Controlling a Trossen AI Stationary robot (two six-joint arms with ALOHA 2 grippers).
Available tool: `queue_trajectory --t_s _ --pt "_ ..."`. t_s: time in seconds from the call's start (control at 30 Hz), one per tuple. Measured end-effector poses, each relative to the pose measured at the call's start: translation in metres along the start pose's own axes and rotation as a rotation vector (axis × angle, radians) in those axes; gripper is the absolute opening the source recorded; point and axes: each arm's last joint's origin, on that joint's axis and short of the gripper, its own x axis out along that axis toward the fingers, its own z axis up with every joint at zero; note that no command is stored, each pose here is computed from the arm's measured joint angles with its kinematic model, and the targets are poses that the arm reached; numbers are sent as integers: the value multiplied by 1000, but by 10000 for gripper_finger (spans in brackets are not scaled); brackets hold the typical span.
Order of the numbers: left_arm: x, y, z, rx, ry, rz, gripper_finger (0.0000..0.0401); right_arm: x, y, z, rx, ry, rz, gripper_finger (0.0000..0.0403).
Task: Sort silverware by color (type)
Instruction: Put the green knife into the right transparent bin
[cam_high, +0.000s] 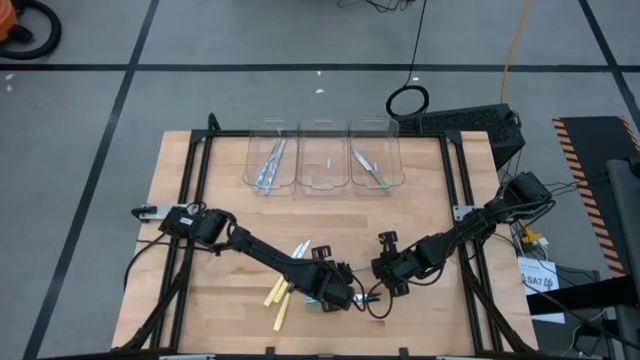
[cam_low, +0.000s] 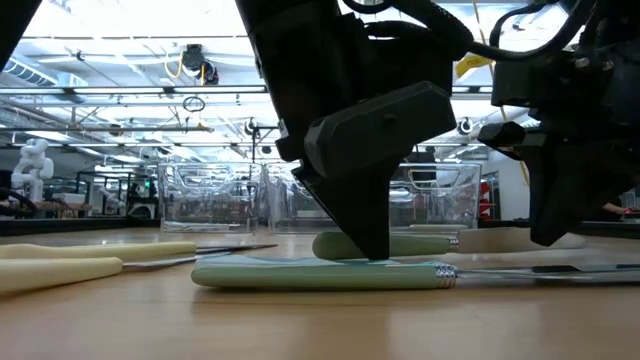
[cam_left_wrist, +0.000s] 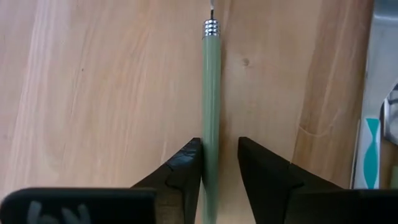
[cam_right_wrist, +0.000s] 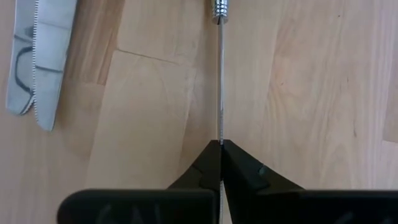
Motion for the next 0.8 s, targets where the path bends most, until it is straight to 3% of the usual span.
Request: queue_trajectory --t_s 0.23,0.5,0.63,0.8 --pt "0 -4 0 21 -28 12 36 0 0 0 -9 4 4 4" --pt "1 -6 -2 9 -55 58 33 0 1 -1 -38 -3 -13 18" --pt "-2 -13 -6 4 -83 95 33 -4 2 -1 -44 -20 -75 43" --pt "-10 -25 -14 34 -100 133 33 -14 3 -2 -48 -41 -67 86"
